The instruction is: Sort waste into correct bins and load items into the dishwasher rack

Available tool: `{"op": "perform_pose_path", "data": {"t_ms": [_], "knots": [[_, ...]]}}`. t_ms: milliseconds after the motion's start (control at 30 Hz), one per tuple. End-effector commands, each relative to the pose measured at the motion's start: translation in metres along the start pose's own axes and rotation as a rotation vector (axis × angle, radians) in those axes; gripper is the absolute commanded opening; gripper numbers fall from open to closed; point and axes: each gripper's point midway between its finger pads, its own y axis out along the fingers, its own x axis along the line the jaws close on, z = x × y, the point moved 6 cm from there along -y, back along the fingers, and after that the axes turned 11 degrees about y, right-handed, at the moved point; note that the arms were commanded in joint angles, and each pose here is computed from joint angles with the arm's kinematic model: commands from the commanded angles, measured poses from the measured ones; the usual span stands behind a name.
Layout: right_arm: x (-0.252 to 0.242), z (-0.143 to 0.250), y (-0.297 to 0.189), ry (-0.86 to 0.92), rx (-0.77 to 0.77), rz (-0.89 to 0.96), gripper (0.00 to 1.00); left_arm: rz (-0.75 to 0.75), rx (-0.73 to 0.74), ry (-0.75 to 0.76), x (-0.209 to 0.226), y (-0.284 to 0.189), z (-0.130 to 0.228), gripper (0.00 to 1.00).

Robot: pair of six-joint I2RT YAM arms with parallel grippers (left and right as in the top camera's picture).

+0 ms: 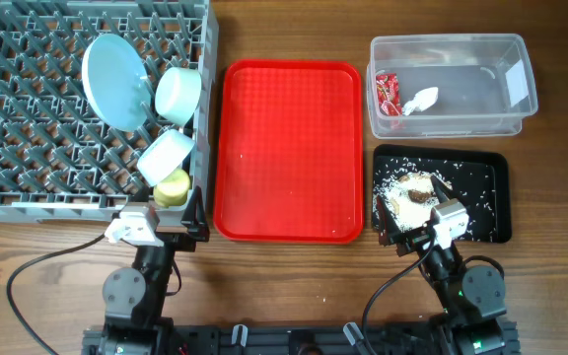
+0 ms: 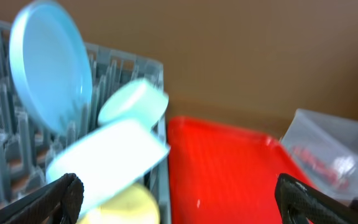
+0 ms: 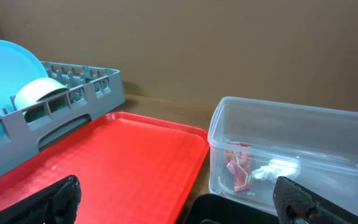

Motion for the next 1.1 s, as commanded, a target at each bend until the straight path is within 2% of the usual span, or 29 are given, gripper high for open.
{"op": "perform_pose_path", "data": {"t_ms": [0,1067], "knots": [[0.0012,-0.0022,-0.0006,0.012,-0.013,-0.013,1.00,0.010,-0.001,0.005,-0.0009,-0.0004,0.0011,1.00],[0.0012,-0.0022,-0.0006,0.013,-0.013,-0.013,1.00,0.009,0.015,0.005,-0.0006,-0.0002,0.0038,1.00]]}}
